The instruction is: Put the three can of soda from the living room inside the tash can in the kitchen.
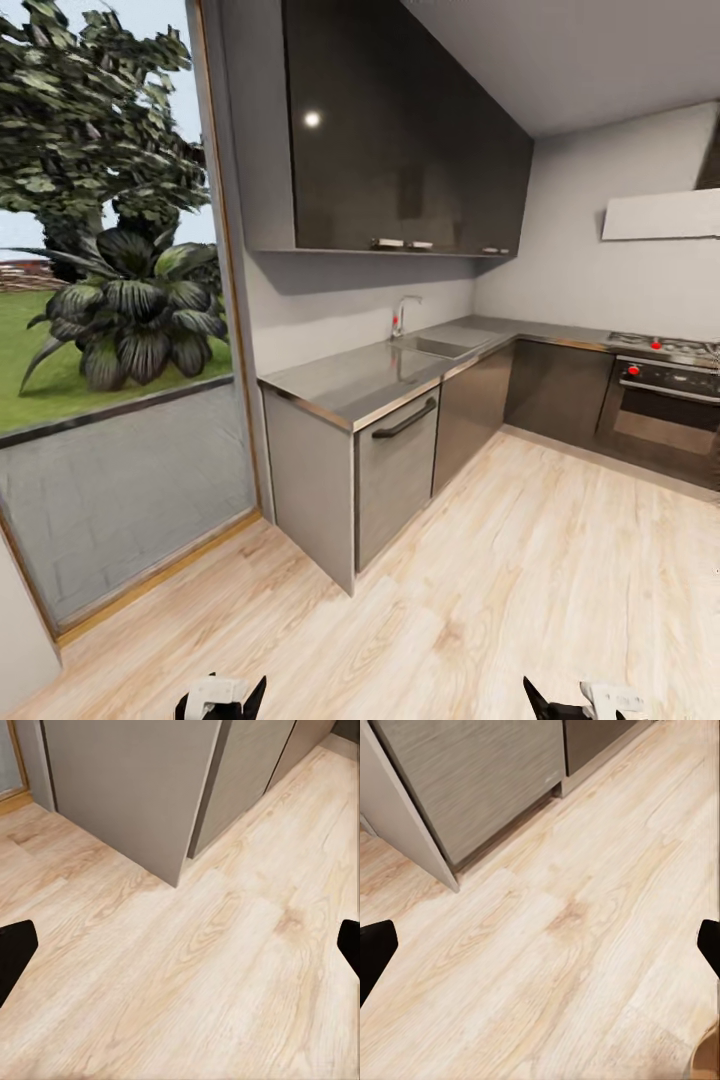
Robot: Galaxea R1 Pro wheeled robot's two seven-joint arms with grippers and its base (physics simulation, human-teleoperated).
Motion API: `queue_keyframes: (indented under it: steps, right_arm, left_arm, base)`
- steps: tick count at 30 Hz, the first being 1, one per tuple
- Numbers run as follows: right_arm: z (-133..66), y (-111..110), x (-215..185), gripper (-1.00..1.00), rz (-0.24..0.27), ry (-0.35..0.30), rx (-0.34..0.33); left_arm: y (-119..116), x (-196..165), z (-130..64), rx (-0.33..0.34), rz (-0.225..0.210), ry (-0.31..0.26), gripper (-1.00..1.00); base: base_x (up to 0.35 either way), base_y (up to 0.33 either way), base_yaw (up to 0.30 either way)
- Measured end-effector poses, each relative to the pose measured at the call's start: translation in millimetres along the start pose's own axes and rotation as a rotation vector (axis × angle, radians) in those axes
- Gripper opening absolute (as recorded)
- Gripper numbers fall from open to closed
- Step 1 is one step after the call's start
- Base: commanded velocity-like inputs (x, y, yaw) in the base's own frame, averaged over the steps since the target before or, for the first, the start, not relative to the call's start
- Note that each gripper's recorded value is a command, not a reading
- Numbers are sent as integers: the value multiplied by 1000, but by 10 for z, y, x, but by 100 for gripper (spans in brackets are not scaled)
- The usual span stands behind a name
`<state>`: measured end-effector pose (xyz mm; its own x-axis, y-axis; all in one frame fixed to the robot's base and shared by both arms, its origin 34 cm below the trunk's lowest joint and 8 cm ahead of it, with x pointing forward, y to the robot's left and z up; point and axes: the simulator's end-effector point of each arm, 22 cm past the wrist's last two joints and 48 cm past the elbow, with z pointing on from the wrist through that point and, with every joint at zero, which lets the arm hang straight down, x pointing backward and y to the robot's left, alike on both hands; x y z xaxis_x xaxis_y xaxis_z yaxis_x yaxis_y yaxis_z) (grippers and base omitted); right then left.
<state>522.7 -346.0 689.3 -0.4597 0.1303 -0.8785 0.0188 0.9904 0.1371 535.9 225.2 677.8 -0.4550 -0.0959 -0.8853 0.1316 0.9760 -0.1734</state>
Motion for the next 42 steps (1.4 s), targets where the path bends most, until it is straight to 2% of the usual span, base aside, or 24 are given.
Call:
queue_keyframes:
  steps: [42]
  right_arm:
    - [-31,18,-176,100,-1,-44,-4]
  left_arm:
    - [-26,-156,-24,5,9,-37,100]
  base:
    - [0,0,-155]
